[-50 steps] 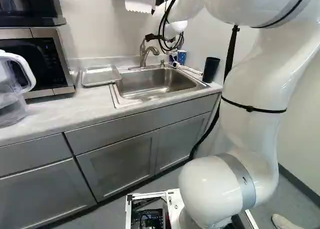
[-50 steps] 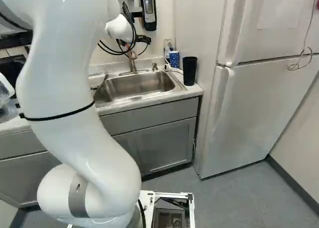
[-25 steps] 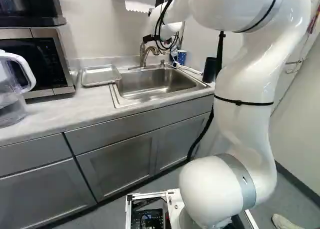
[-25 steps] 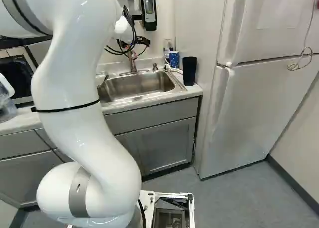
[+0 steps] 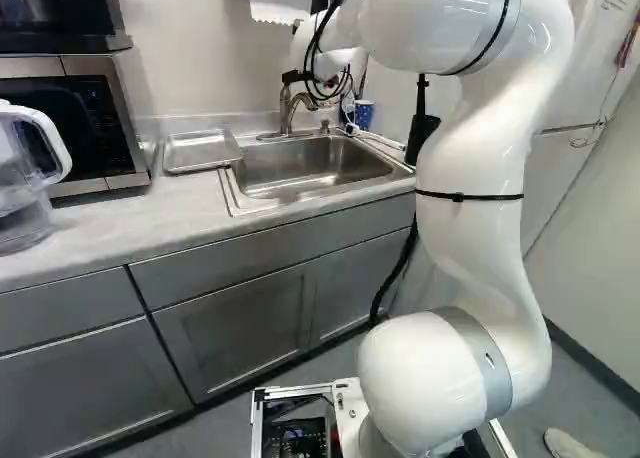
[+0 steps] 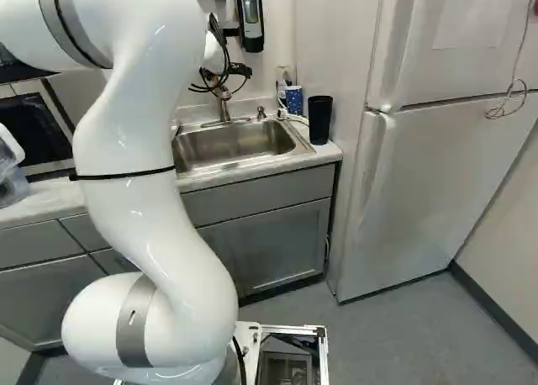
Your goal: Rinse the cup and place it in the tray
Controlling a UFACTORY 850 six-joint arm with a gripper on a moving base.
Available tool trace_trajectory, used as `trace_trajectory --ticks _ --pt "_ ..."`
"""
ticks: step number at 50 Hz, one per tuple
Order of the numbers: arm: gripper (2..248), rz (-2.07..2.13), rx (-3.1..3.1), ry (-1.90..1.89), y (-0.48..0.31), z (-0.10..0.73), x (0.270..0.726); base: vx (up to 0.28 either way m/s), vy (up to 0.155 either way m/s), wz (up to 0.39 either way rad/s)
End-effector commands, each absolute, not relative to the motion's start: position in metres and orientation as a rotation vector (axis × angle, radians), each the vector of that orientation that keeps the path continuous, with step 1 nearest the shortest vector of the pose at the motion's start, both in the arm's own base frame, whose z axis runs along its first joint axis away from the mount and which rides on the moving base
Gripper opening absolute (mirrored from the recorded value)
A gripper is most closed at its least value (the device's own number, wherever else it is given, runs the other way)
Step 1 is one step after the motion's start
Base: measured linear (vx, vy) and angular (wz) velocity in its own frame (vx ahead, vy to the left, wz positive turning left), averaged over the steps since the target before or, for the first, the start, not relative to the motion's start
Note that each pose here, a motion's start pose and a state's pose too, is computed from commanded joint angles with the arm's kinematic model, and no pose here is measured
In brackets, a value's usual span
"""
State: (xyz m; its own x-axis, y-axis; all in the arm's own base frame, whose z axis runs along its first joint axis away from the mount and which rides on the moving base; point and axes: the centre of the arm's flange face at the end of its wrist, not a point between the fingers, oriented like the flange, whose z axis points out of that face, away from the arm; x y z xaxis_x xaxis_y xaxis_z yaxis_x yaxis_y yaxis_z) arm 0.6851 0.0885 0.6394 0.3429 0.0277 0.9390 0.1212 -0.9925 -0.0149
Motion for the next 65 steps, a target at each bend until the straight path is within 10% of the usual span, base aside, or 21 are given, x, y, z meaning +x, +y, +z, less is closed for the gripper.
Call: trace_trajectory --ticks 65 --pt "247 -1.851 -2.438 -0.121 0.0808 0.6464 0.6873 0.000 0.000 0.000"
